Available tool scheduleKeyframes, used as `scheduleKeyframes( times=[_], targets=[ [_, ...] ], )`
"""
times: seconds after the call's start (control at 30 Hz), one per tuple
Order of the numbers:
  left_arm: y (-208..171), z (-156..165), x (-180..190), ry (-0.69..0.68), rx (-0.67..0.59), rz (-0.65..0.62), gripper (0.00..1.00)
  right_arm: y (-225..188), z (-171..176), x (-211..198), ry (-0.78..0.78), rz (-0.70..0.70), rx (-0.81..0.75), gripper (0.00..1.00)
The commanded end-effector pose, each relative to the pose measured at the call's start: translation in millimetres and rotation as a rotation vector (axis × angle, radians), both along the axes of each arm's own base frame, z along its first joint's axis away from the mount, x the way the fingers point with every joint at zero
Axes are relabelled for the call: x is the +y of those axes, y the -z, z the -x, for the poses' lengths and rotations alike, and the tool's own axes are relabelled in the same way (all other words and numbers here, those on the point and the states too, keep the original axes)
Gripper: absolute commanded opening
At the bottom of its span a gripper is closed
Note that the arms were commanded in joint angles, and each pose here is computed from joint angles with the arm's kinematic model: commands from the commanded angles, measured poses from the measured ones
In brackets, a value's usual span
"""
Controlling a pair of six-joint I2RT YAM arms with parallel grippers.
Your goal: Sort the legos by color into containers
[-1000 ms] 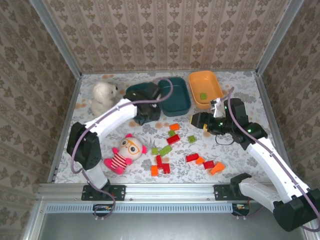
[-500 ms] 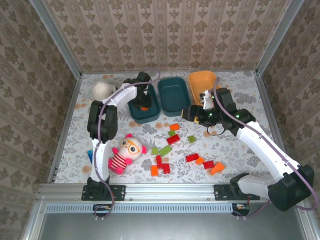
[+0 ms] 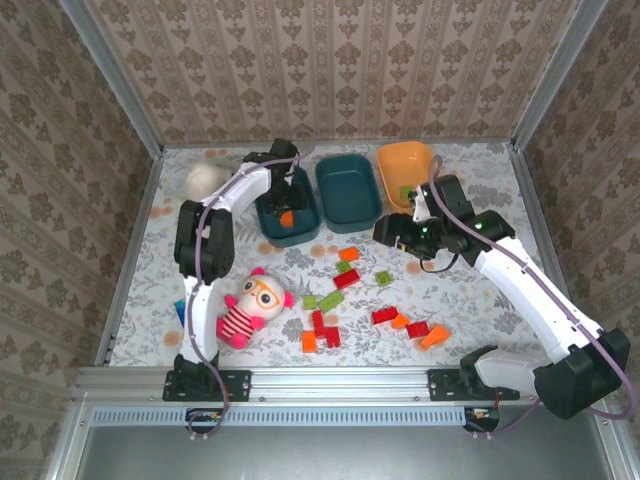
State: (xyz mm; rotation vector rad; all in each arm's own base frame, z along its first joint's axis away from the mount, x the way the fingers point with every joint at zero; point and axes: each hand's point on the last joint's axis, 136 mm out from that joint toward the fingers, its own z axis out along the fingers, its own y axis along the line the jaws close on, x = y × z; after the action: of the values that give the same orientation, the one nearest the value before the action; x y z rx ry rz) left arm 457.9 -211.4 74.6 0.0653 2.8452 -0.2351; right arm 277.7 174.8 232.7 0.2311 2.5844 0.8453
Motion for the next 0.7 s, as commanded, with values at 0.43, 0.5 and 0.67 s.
scheduleKeyframes(
  times=[0.43,0.5,0.67],
  targets=[
    [-169,128,-45,0.291,-0.412,0.26,0.66,-3,42,-24,0.343,0.155,0.311,0.57],
    [-163,159,-51,0.357,-0.393,0.3,0.66,17,56,-13,0.395,0.116,0.395,0.57],
    [-135,219,-54,0.451,-0.321,0.319,0.66,67,87,-13,0.537,0.119,0.559,0.58]
  ],
)
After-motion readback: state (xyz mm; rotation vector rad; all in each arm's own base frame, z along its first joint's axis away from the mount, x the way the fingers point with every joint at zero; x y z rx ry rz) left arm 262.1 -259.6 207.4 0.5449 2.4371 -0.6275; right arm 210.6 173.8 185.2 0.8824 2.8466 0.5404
